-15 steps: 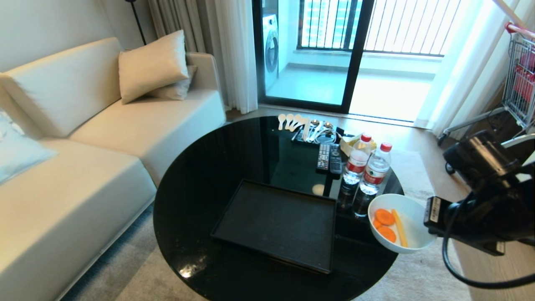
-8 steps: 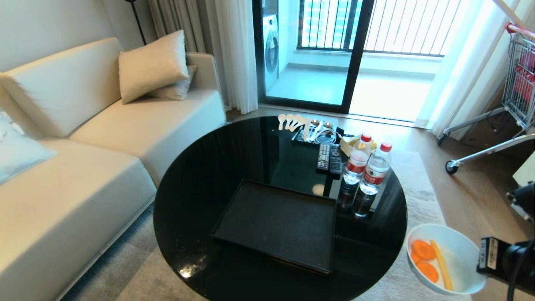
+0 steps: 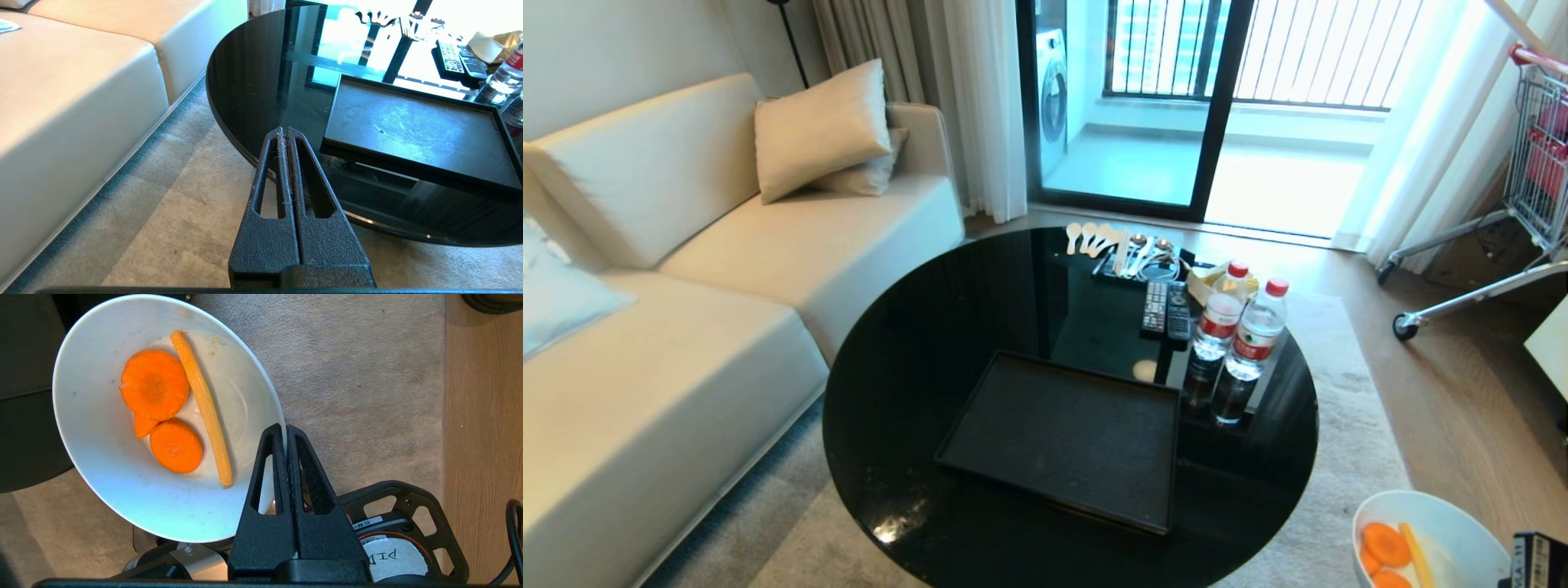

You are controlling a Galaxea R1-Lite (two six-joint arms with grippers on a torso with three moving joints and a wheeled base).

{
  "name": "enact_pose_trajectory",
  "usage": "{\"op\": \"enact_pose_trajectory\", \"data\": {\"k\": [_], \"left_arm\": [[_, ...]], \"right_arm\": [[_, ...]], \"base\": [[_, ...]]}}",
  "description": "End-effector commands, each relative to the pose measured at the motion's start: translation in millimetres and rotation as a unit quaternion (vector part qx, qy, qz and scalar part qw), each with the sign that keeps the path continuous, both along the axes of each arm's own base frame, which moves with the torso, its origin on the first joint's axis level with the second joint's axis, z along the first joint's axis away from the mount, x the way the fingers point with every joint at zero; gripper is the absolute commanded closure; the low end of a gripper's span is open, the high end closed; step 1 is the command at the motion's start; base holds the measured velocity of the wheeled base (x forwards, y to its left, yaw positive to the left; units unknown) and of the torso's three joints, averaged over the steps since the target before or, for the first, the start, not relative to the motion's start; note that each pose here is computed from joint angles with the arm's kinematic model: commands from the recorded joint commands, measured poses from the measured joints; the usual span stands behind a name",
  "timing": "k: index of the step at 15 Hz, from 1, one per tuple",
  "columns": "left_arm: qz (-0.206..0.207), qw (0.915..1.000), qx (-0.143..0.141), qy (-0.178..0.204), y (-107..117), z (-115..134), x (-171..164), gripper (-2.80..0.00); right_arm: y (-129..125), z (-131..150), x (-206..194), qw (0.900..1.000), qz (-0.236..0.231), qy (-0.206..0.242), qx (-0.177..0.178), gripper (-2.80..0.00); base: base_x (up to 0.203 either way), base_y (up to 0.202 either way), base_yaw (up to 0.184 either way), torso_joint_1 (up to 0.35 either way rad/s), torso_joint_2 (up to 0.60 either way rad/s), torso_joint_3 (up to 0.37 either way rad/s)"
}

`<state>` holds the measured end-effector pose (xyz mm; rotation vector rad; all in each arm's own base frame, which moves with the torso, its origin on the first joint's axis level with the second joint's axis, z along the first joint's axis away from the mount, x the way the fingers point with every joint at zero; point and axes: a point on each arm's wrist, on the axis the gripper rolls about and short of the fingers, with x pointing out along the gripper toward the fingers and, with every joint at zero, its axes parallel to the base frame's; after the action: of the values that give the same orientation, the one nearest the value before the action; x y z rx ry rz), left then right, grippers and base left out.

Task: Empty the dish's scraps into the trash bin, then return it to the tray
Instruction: Move the bowl over the trash can

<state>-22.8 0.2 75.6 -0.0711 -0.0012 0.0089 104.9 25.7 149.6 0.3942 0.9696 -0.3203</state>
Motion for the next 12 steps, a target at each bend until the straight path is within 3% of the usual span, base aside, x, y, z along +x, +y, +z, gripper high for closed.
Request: {"op": "enact_pose_trajectory", "data": {"k": [1, 12], "left_arm": [[0.000, 1.0000, 0.000, 0.000, 0.0, 0.0, 0.0, 0.00], [0.000, 1.0000, -0.001, 0.000, 0.0, 0.0, 0.0, 0.00]], "right_arm": [[-0.9, 1.5, -3.3, 1.000, -0.001, -0.007, 0.002, 0.00], [-2.0, 0.9, -10.8, 1.000, 0.007, -0.013, 0.003, 0.00]], "base": [[0.000, 0.000, 0.000, 0.000, 0.00, 0.000], [0.000, 0.000, 0.000, 0.000, 0.00, 0.000]]}}
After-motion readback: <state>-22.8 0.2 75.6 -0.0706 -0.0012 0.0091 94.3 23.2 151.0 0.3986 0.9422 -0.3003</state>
